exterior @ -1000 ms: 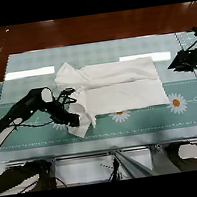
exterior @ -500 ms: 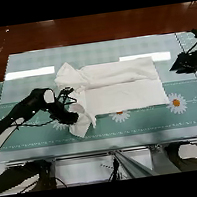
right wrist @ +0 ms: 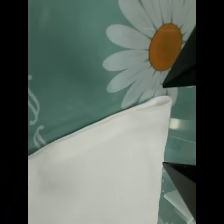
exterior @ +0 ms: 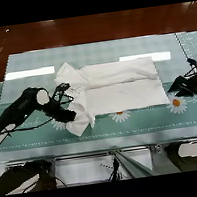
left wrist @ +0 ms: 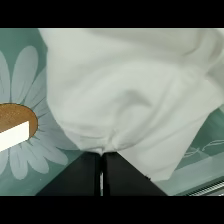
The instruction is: Fold the shirts.
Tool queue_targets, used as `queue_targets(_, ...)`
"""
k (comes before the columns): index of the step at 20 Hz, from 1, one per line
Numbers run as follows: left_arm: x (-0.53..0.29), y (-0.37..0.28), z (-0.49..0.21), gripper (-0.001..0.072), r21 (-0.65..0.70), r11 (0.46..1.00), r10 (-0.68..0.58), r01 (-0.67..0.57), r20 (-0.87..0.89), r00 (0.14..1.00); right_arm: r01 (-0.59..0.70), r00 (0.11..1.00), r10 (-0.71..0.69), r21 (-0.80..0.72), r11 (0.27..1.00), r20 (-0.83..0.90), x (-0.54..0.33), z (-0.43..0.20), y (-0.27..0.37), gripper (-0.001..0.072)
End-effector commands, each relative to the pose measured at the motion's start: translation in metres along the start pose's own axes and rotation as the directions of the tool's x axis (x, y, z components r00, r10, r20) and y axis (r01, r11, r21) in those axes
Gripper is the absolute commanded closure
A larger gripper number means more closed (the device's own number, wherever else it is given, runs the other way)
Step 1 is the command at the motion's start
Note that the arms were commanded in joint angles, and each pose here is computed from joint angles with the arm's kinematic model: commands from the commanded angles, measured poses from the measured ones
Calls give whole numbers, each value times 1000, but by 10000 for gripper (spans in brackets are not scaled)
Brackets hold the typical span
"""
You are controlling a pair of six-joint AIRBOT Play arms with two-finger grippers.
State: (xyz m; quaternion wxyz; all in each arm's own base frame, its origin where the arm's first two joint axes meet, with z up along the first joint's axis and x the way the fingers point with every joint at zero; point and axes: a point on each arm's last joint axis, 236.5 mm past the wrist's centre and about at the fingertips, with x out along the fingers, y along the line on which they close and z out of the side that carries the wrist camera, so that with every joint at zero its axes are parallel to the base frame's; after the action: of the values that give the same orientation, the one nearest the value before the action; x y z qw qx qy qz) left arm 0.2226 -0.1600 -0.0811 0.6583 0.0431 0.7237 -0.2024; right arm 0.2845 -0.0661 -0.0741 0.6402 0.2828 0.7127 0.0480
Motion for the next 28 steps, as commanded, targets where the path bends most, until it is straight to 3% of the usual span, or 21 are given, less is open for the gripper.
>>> queue_targets(1, -4, -1, 6, 688, 3, 1000, -1, 1, 35, 999, 6, 1000, -6, -4, 1000, 1, 24, -5, -2, 177)
queue_targets(5, -4, -5, 8, 689, -3, 1000, -15, 16, 43, 999, 35, 999, -35, 22, 999, -3, 55, -11, 4, 178)
queue_targets(6, -4, -5, 9, 688, -4, 1000, -17, 17, 47, 999, 38, 999, -38, 22, 999, -4, 61, -12, 6, 216)
queue_targets(8, -6, -5, 17, 688, -2, 1000, -17, 17, 78, 997, 45, 999, -46, -15, 999, -15, 68, -14, 16, 461)
queue_targets(9, -10, -6, 24, 688, 2, 1000, -17, 17, 100, 995, 48, 999, -48, -39, 998, -14, 69, -13, 20, 643)
queue_targets(10, -20, -9, 35, 689, 10, 1000, -20, 19, 136, 991, 43, 999, -44, -54, 998, -14, 66, -11, 25, 685)
queue_targets(13, -89, -22, 83, 689, 47, 999, -37, 22, 339, 940, -82, 995, 90, -150, 985, 49, 30, 7, 75, 685)
queue_targets(15, -170, -29, 114, 688, 69, 997, -50, 15, 529, 847, -165, 952, 231, -296, 941, 203, -29, 33, 132, 685)
queue_targets(18, -326, -37, 126, 688, 95, 995, -55, -38, 808, 586, -98, 782, 378, -500, 860, 496, -160, 48, 213, 685)
queue_targets(21, -473, -43, 81, 688, 68, 993, -40, -97, 963, 265, 126, 496, 467, -593, 796, 732, -300, 10, 275, 685)
queue_targets(25, -621, -72, -24, 688, 32, 986, -68, -164, 974, -218, 308, 79, 515, -512, 802, 853, -436, -86, 312, 686)
queue_targets(27, -675, -90, -89, 688, 27, 983, -108, -180, 882, -458, 356, -46, 523, -475, 805, 851, -471, -133, 320, 686)
queue_targets(28, -690, -98, -121, 688, 24, 982, -124, -189, 837, -533, 381, -96, 522, -453, 806, 848, -484, -156, 321, 686)
